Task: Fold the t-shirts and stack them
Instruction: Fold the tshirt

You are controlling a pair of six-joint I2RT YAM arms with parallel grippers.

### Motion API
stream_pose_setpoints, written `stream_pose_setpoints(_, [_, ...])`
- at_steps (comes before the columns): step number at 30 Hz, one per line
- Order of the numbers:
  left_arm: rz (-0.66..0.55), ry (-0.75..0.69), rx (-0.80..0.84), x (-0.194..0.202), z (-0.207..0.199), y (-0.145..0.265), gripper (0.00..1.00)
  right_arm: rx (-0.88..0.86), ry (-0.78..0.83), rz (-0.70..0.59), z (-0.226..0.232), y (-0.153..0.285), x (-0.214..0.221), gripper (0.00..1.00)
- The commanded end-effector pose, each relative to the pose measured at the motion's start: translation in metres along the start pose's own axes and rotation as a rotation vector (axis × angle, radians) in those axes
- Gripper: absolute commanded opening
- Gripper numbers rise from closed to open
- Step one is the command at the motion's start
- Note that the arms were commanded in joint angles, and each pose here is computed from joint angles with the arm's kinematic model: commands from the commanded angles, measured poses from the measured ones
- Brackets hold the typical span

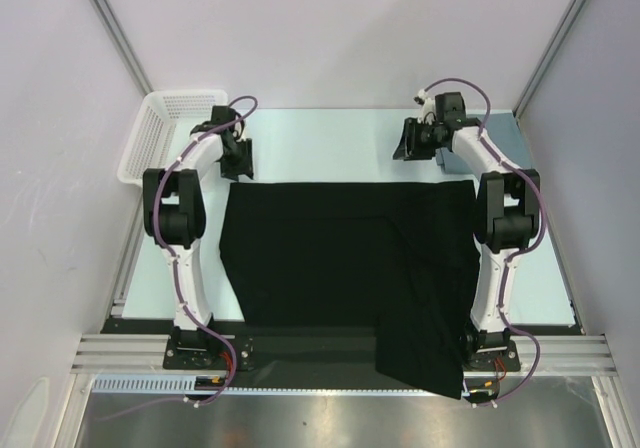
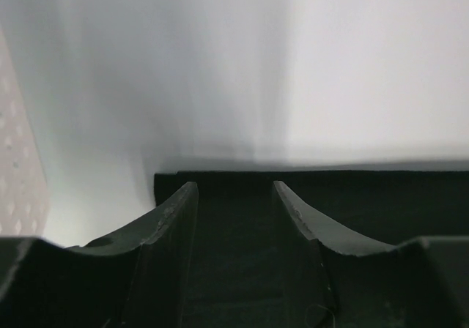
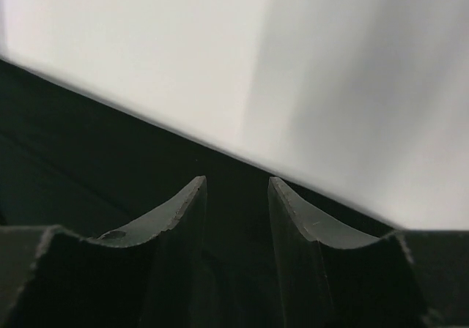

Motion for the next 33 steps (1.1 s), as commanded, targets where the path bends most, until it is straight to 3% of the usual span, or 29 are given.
stream_pose_setpoints(1, [-0.058,-0.010,-0.114,-0.002,0.009,0.021,0.51,0.103,-0.063,-0.043,-0.004,0.018,0.000,0.44])
stream_pose_setpoints(7, [-0.076,0.069,-0.175,0.002,0.011,0.037,0.52,0.256,-0.401,-0.148,-0.044,0.055,0.017,0.42])
stream_pose_setpoints(12, [-0.030,0.333,-0.156,0.004,0.000,0.047,0.50,0.455,-0.734,-0.275,-0.080,0.096,0.011,0.44])
stream_pose_setpoints(15, [-0.085,0.503,-0.073,-0.005,-0.013,0.051,0.52,0.488,-0.848,-0.361,-0.080,0.102,0.003,0.47])
stream_pose_setpoints(17, [-0.056,0.597,-0.066,-0.007,-0.016,0.044,0.53,0.508,-0.913,-0.353,-0.080,0.098,-0.001,0.47])
stream_pose_setpoints(22, [-0.017,0.698,-0.084,-0.020,-0.016,0.029,0.55,0.587,-1.018,-0.345,-0.091,0.090,0.005,0.48])
stream_pose_setpoints(33, [0.062,0.848,-0.145,-0.005,-0.009,0.003,0.57,0.605,-0.984,-0.338,-0.086,0.075,-0.001,0.48])
Point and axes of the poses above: each gripper's point midway between its finger pads, its own y axis back along the fingers, its own z axis along the line the jaws close on, x = y × z, the point moved 7 cm from there along y, back along the fingers, and after that the axes turned 12 degrees about -y, right-handed, at the moved point
